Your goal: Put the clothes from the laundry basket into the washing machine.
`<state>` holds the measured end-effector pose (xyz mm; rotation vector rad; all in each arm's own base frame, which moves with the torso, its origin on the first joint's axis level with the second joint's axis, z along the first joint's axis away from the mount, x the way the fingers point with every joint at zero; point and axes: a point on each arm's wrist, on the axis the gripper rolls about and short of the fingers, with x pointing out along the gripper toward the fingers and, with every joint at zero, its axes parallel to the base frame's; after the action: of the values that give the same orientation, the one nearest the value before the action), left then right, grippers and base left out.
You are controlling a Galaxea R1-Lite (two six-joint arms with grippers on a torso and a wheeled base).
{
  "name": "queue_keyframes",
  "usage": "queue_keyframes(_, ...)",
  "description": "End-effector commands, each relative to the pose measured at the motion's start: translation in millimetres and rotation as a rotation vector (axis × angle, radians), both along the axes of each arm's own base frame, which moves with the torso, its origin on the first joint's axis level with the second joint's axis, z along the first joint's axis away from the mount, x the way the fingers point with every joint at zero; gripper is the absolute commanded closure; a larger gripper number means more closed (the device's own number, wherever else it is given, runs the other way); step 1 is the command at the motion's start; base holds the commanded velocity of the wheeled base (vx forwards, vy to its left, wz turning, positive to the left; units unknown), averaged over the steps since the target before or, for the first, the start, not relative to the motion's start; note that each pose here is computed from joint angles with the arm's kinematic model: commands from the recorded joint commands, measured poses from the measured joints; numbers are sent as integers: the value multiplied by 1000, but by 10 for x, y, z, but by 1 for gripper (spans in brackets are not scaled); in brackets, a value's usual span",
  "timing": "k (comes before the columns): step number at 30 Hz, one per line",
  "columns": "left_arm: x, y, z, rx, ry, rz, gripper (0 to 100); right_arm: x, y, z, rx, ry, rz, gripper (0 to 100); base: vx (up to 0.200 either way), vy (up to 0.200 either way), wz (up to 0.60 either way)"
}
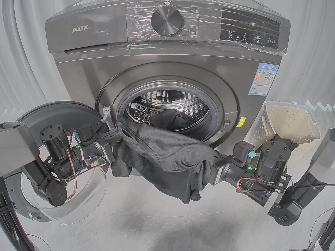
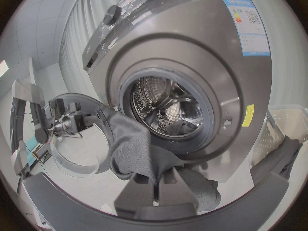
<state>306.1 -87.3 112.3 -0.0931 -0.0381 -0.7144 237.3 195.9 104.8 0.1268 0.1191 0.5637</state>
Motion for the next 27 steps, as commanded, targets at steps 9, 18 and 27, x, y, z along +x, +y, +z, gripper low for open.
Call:
queue_keyframes(9,-71,-199,57,1,-28,-59,100,122,103,-556,-92,129,-4,0,0,0,0)
queue_keyframes(18,-115,-301,23,5,-15,-89,100,180,9,-807,-149,196,-38,0,0,0,0)
queue_keyframes(27,-115,-357,60,-7,-26,-35,100,82,-151,-1083,-235,301,-56,0,0,0,0)
